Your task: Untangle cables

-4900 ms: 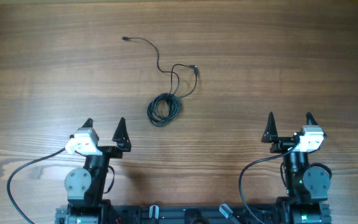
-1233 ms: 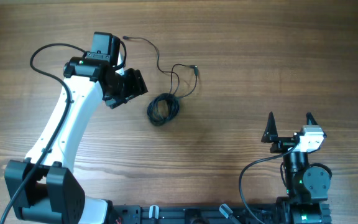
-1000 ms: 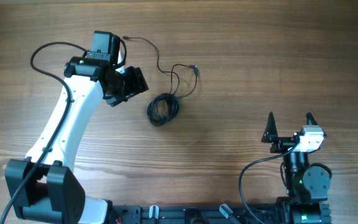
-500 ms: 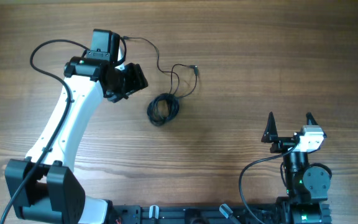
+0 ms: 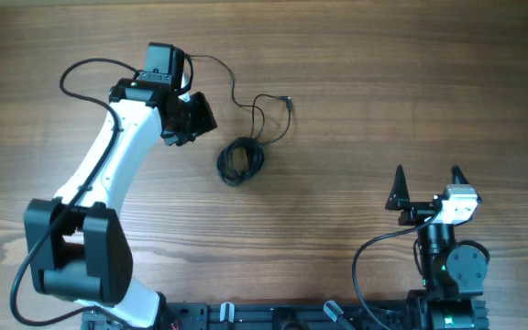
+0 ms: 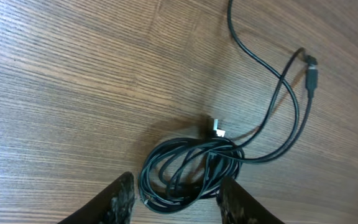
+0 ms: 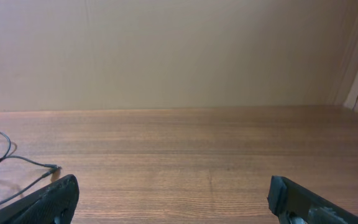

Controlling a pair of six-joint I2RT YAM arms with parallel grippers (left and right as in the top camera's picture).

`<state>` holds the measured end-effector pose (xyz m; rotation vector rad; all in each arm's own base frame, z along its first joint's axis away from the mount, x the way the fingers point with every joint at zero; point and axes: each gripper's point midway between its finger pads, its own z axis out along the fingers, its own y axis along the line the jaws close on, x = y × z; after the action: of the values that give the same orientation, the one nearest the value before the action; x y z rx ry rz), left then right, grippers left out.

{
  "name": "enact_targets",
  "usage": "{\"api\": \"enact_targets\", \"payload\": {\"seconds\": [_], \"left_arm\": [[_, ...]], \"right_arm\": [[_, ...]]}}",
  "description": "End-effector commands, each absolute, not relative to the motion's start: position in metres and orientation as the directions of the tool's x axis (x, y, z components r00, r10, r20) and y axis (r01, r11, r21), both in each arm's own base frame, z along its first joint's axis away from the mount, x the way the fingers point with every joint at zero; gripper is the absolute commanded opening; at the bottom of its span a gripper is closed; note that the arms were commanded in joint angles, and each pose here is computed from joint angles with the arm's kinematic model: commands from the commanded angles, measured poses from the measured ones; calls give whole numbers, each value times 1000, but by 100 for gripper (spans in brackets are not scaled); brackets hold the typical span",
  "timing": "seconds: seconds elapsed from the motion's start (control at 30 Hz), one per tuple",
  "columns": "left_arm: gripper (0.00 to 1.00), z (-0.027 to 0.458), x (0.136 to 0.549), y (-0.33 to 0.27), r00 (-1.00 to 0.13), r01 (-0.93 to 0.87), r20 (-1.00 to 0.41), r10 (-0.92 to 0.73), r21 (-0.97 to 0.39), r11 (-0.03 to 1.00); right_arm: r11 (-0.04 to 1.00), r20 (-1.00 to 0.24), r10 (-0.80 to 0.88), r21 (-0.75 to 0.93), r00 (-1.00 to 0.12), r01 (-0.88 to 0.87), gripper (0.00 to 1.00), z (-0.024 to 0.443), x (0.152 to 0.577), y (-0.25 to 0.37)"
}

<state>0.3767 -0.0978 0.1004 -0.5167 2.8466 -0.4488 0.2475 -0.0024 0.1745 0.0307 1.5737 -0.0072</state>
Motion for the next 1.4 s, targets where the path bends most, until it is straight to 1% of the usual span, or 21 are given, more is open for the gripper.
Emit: {"api": "enact_targets", "payload": {"seconds": [0.0,0.4,0.57,0.77,1.03,1.1,1.2,1.23,1.27,1.33,1.37], "left_arm": [[46,90,375,-97,-919,-317,-133,-372,-316,894],[51,91,380,-98,-916,-311,-149,-372,-324,894],[53,91,391,-84,-896,-323,-225,-384,-265,908],[55,96,404,-83,-879,-312,-278,-387,-279,908],[65,100,417,-80,-857,-309,-335,-392,-277,910],[73,100,417,-79,-857,-309,-333,-393,-276,910],[73,98,419,-80,-855,-308,-338,-393,-279,910],[72,97,423,-80,-852,-305,-346,-394,-283,909],[63,96,426,-81,-849,-303,-351,-394,-287,909],[24,87,427,-85,-860,-300,-328,-392,-296,907],[15,81,424,-90,-872,-296,-301,-386,-304,905]], "right_arm": [[999,-1000,27,27,8,44,100,177,247,-6],[999,-1000,27,28,8,44,100,177,247,-6],[999,-1000,27,27,8,44,100,177,247,-6],[999,-1000,27,27,8,44,100,177,247,-6],[999,-1000,27,27,8,44,100,177,247,-6],[999,-1000,27,27,8,44,100,177,247,-6],[999,-1000,27,27,8,44,100,177,247,-6],[999,-1000,27,27,8,44,100,177,247,-6],[999,-1000,27,28,8,44,100,177,247,-6],[999,-1000,27,28,8,44,100,177,247,-6],[999,-1000,27,28,8,44,100,177,247,-6]]}}
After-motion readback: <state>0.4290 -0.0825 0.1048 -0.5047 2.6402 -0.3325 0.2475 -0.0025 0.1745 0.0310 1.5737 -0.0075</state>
